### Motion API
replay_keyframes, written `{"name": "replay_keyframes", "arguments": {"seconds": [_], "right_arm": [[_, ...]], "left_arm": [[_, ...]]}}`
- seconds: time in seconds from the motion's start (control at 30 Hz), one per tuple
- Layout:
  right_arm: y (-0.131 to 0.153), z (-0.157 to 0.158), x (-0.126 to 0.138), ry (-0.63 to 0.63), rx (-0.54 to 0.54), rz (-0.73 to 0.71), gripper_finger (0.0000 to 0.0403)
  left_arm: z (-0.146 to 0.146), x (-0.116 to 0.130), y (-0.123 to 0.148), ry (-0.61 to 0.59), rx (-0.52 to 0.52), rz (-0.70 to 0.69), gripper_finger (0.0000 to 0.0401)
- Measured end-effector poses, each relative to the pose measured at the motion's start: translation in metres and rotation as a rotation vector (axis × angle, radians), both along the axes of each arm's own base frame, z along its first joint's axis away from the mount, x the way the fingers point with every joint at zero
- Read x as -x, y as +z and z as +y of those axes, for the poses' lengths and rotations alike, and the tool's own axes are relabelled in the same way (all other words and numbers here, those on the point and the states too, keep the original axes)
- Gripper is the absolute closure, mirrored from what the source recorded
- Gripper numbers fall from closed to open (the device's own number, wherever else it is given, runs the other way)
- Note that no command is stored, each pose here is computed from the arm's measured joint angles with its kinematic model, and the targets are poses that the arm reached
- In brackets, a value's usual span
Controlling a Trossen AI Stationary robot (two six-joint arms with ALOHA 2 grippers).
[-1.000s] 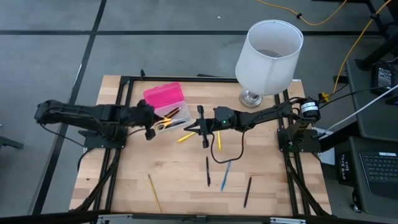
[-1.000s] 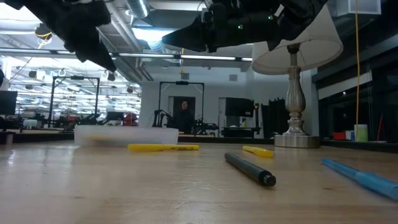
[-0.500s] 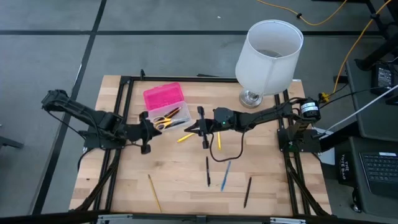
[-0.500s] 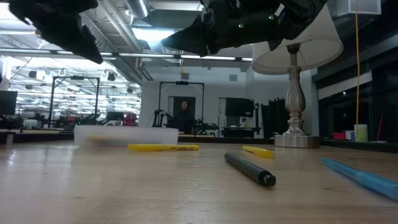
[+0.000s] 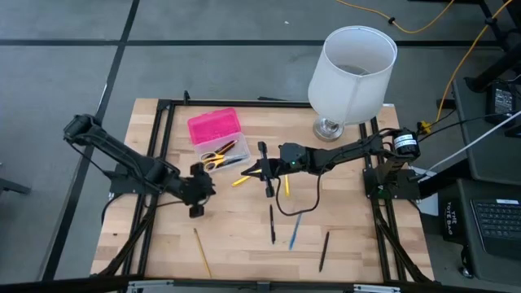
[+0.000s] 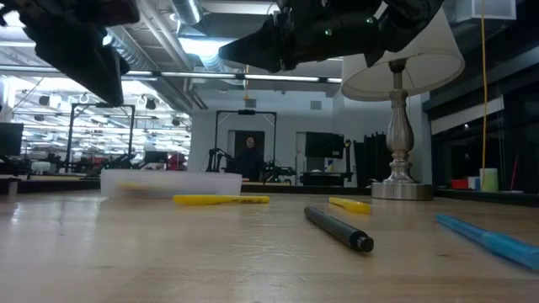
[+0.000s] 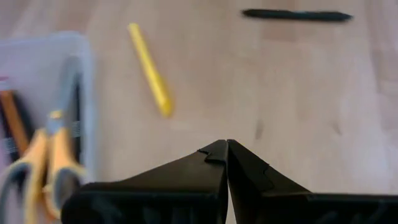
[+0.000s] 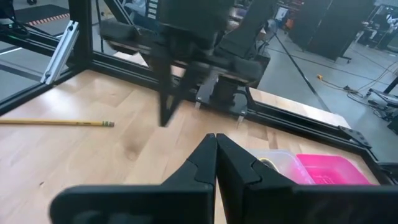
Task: Pick & place school supplies into a supply box
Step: Put the yellow pencil into the pink supply box
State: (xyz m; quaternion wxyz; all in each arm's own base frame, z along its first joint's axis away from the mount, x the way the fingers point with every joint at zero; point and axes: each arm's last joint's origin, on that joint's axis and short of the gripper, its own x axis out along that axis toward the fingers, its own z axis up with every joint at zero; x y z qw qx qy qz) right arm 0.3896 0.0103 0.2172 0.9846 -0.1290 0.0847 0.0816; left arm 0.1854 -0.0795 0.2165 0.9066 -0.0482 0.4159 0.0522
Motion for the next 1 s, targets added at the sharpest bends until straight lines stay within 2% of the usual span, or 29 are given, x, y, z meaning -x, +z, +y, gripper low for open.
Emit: {"name": "replay_keyframes", "arguments": {"seconds": [0.2, 0.33, 0.43, 0.53, 0.73, 0.87, 1.0], "right_arm": [[-0.004, 0.0, 0.001, 0.003, 0.0, 0.039, 0.0392], [-0.004, 0.001, 0.001, 0.004, -0.003, 0.043, 0.0392], [-0.004, 0.001, 0.001, 0.006, 0.0, 0.045, 0.0392], [-0.005, 0.001, 0.001, 0.006, 0.0, 0.057, 0.0392], [-0.008, 0.001, 0.002, 0.006, 0.001, 0.082, 0.0392], [-0.007, 0.001, 0.002, 0.006, 0.001, 0.078, 0.0392], [-0.007, 0.001, 0.002, 0.006, 0.001, 0.077, 0.0392]], "left_arm": [[-0.023, -0.023, 0.012, -0.218, -0.058, 0.052, 0.0398], [-0.035, -0.028, 0.014, -0.393, -0.038, 0.088, 0.0398], [-0.039, -0.028, 0.01, -0.466, -0.06, 0.108, 0.0398], [-0.042, -0.031, 0.008, -0.493, -0.08, 0.099, 0.0397], [-0.05, -0.047, 0.006, -0.474, -0.113, -0.018, 0.0397], [-0.056, -0.046, 0.001, -0.538, -0.13, 0.001, 0.0397], [-0.061, -0.044, 0.002, -0.525, -0.106, 0.015, 0.0397]]}}
